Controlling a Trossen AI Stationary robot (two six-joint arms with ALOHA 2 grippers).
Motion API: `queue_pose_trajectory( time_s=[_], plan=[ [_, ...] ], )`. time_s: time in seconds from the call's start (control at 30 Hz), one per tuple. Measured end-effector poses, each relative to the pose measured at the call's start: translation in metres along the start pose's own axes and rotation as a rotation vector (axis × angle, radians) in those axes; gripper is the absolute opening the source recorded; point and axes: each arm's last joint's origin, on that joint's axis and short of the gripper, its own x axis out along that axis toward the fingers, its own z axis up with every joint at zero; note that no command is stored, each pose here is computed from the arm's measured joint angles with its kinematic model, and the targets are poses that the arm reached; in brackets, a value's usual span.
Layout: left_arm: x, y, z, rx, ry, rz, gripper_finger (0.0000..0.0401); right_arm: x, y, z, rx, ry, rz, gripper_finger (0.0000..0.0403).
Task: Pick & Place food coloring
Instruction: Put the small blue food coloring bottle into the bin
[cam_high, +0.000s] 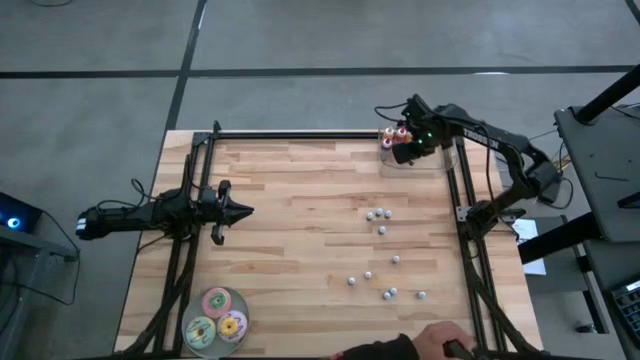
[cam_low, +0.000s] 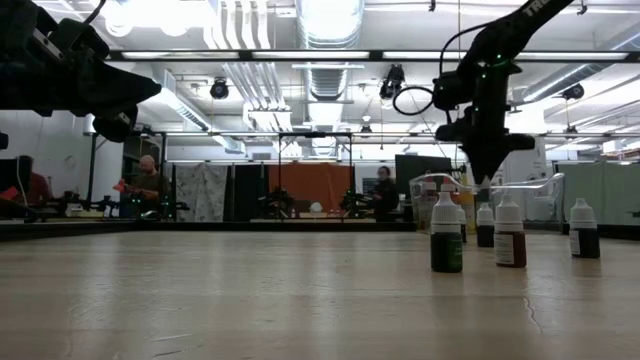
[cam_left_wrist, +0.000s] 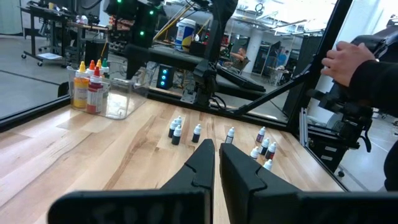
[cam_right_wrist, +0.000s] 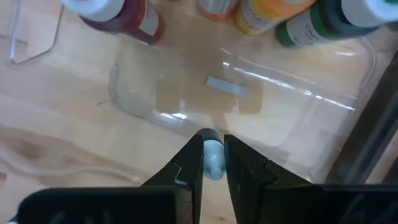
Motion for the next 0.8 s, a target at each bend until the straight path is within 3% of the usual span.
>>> queue_pose_trajectory(
  time_s=[0.8],
  plan=[
    [0.000,0.000,0.000,0.000,0.000,0.000,0.0000,0.031,-0.005,0.007,0.006,0.040,-0.048,0.0047]
  ],
)
